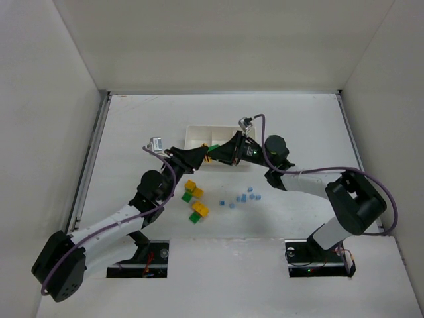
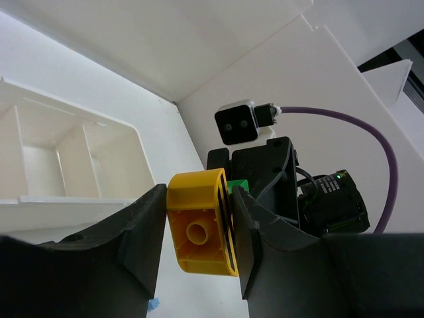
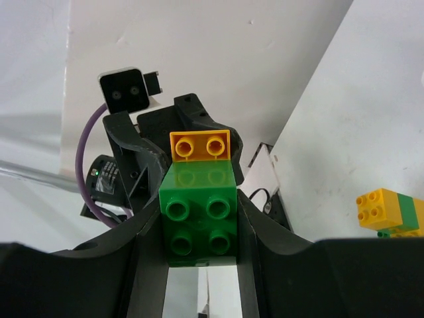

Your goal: Sort the legos into containers by color

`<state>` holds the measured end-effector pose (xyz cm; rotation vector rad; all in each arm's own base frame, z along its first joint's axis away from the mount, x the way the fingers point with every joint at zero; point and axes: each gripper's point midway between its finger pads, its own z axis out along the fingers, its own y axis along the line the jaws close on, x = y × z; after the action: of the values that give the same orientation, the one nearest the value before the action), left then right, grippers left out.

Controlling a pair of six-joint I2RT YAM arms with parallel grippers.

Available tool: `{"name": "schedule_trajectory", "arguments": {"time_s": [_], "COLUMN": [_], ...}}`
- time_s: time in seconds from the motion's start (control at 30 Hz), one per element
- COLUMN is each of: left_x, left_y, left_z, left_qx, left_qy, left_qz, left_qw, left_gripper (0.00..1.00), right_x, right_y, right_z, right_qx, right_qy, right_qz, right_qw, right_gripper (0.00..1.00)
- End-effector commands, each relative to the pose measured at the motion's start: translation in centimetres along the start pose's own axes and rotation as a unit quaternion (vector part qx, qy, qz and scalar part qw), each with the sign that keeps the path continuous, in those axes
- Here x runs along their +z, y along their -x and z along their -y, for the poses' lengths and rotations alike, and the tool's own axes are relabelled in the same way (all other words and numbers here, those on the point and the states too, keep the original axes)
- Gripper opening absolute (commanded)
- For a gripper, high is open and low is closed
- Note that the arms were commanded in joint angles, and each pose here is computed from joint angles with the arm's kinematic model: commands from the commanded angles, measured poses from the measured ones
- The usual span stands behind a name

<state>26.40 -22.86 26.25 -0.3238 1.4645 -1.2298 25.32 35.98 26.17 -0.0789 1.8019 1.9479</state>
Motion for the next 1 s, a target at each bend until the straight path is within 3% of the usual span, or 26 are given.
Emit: {"name": "schedule_trajectory", "arguments": {"time_s": [0.0,0.2,0.3,0.47,0.67,0.97], "left_x": [0.1,0.0,-0.1,-0.3,-0.4,-0.3], "left_y": [1.4,1.2,1.1,1.4,1.2,0.9], "left_z": [2.6,1.8,1.5,1.6,1.3,0.6], "left_qx": [-0.019,-0.017,-0.015,-0.016,-0.015,-0.017], "left_qy": [-0.046,-0.032,-0.027,-0.027,-0.019,-0.009], "left_qz": [0.027,0.023,0.021,0.023,0.018,0.014], "left_qw": [0.998,0.999,0.999,0.999,1.0,1.0], "left_gripper": [0.25,0.17,0.16,0.16,0.16,0.15], "right_x": [0.0,-0.4,-0.6,-0.8,-0.8,-0.6], "right_y": [0.6,1.3,1.8,2.6,2.9,2.5], "right_z": [-1.4,-1.6,-1.5,-0.6,-0.4,-0.2], "right_qx": [-0.012,-0.025,-0.031,-0.031,-0.029,-0.029], "right_qy": [0.033,0.034,0.032,0.024,0.03,0.031], "right_qz": [0.015,0.032,0.04,0.052,0.053,0.041], "right_qw": [0.999,0.999,0.998,0.998,0.998,0.998], "right_gripper": [0.45,0.66,0.69,0.67,0.52,0.49]}}
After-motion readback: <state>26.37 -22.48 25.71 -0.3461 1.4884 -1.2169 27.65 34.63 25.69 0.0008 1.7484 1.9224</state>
